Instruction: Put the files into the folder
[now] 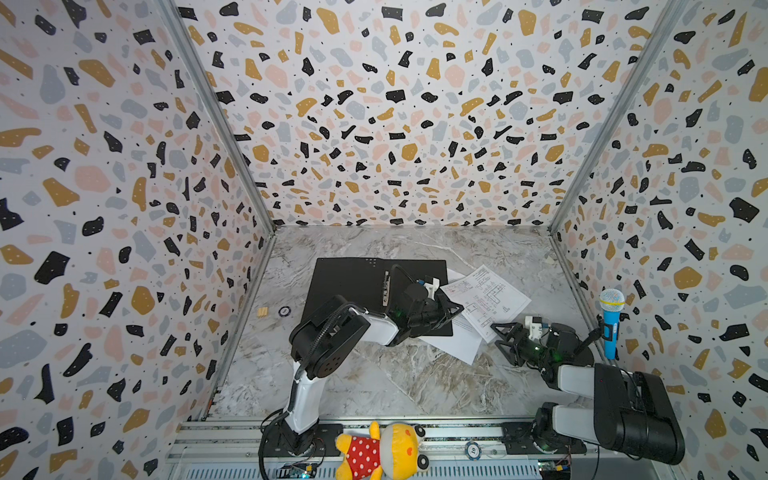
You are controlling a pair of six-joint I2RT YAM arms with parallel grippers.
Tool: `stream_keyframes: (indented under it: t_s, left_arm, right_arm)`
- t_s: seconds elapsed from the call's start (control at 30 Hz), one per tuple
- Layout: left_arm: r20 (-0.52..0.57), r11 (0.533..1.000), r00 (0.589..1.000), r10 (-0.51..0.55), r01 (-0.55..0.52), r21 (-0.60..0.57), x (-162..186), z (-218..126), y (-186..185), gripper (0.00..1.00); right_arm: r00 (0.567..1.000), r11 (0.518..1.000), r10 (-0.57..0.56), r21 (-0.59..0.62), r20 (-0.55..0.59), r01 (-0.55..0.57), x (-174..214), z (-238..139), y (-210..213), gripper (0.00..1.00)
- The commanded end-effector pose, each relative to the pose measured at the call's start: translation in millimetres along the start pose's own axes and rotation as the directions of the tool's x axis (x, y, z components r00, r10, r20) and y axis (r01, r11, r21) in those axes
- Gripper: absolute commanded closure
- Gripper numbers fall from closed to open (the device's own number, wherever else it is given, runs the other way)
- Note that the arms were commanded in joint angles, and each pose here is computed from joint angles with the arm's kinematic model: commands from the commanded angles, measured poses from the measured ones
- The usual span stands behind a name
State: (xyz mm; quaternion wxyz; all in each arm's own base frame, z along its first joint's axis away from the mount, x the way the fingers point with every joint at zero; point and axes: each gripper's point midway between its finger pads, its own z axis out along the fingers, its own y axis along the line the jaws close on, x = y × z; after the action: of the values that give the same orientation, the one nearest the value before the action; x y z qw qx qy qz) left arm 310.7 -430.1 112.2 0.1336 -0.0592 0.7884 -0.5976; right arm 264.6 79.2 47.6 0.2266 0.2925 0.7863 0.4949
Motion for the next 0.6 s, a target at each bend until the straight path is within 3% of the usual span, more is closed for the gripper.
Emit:
stream_keyframes:
  t_s: [0.0,0.57]
  left_arm:
    - [0.012,0.996,0.999,0.030,-0.031,0.086,-1,-12,-29,0.96]
    - [-0.008,0.997,1.000,0.011,-0.011,0.071,20,-36,-16,0.95]
  right_arm:
    - [1.000,1.000,0.008,0.011,0.022,-0.008,-7,1,-4,0.24]
    - [0.997,0.999,0.002,-0.038,0.074,0.001,-33,4,9,0.45]
